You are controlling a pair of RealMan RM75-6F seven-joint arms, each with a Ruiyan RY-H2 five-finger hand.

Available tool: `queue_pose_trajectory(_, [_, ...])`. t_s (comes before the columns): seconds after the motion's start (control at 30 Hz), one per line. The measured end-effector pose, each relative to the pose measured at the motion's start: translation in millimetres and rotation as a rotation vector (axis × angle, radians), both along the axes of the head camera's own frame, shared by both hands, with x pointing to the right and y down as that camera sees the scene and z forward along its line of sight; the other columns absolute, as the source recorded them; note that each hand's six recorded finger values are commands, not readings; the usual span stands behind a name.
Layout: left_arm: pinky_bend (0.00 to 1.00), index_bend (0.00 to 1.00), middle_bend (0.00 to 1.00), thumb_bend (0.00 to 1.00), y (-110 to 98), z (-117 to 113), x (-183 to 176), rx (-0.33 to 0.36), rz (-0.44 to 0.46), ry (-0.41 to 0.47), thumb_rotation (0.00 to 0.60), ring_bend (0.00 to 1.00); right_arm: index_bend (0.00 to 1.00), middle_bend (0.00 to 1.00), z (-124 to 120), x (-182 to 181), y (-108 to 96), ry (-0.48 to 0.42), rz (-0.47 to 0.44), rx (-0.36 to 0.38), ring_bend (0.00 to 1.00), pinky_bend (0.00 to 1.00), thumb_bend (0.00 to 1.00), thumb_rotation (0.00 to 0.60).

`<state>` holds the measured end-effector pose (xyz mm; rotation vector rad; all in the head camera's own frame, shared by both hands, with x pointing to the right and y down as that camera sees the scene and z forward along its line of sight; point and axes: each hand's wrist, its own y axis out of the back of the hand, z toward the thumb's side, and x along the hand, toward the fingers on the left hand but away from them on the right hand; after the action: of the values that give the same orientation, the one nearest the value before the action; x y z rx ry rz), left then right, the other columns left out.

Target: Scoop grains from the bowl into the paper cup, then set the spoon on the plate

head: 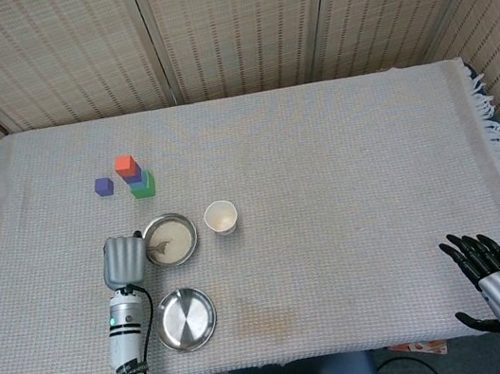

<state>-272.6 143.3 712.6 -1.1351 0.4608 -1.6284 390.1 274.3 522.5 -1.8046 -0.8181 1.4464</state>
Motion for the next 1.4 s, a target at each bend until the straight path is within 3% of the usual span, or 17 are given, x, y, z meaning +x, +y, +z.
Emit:
queue_pose_trajectory(0.73, [1.00, 1.00, 1.00, 0.53, -22.4, -14.9, -23.2, -0.120, -0.254, 0.295, 0.600, 1.00, 0.00, 0.00, 2.4, -1.3, 0.8, 0.003, -0.004, -0.011, 0.00, 0.00, 0.04, 0.600])
queue_pose_trajectory(1.4, [1.00, 1.00, 1.00, 0.53, -38.6, -20.9, -37.5, -0.158, -0.413, 0.502, 0.600, 1.00, 0.00, 0.00, 3.6, -1.7, 0.5, 0.004, -0.003, -0.014, 0.00, 0.00, 0.04, 0.600])
